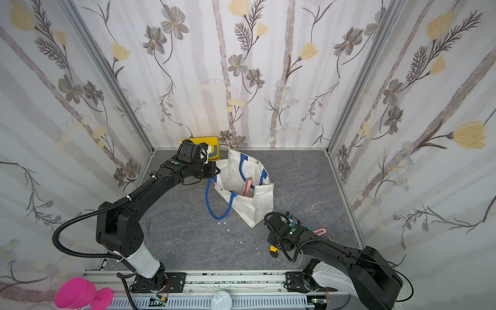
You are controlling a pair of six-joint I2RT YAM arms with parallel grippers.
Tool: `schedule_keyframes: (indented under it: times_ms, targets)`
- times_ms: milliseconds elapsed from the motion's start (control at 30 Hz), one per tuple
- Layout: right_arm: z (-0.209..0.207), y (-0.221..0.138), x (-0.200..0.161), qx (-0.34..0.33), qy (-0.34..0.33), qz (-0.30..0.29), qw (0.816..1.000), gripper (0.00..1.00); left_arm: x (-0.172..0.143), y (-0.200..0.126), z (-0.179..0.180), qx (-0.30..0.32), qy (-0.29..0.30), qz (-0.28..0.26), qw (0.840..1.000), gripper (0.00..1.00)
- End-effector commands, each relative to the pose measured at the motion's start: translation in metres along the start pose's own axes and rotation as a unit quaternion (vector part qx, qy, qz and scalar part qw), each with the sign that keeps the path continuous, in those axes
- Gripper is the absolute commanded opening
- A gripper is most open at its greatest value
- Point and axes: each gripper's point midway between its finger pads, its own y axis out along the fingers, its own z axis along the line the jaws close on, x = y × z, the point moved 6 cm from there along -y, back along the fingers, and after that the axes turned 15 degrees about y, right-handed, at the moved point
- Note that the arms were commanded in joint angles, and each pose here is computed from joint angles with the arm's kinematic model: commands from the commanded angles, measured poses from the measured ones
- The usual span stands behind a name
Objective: Place the art knife into the pouch
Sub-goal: Pick up the utility knife at the center of the board.
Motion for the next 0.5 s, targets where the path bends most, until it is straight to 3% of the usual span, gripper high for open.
schedule_keyframes:
  times_ms: [0, 467]
  targets:
    - [0.005, -0.003, 0.006, 0.009, 0.002, -0.012, 1.000, 0.21, 0.002, -0.002, 0.002, 0.006, -0.001, -0.005, 1.000, 0.00]
    - [0.021, -0.036, 0.057, 0.033, 0.007, -0.086, 0.996, 0.19, 0.002, -0.001, 0.003, 0.005, -0.002, -0.005, 1.000, 0.00]
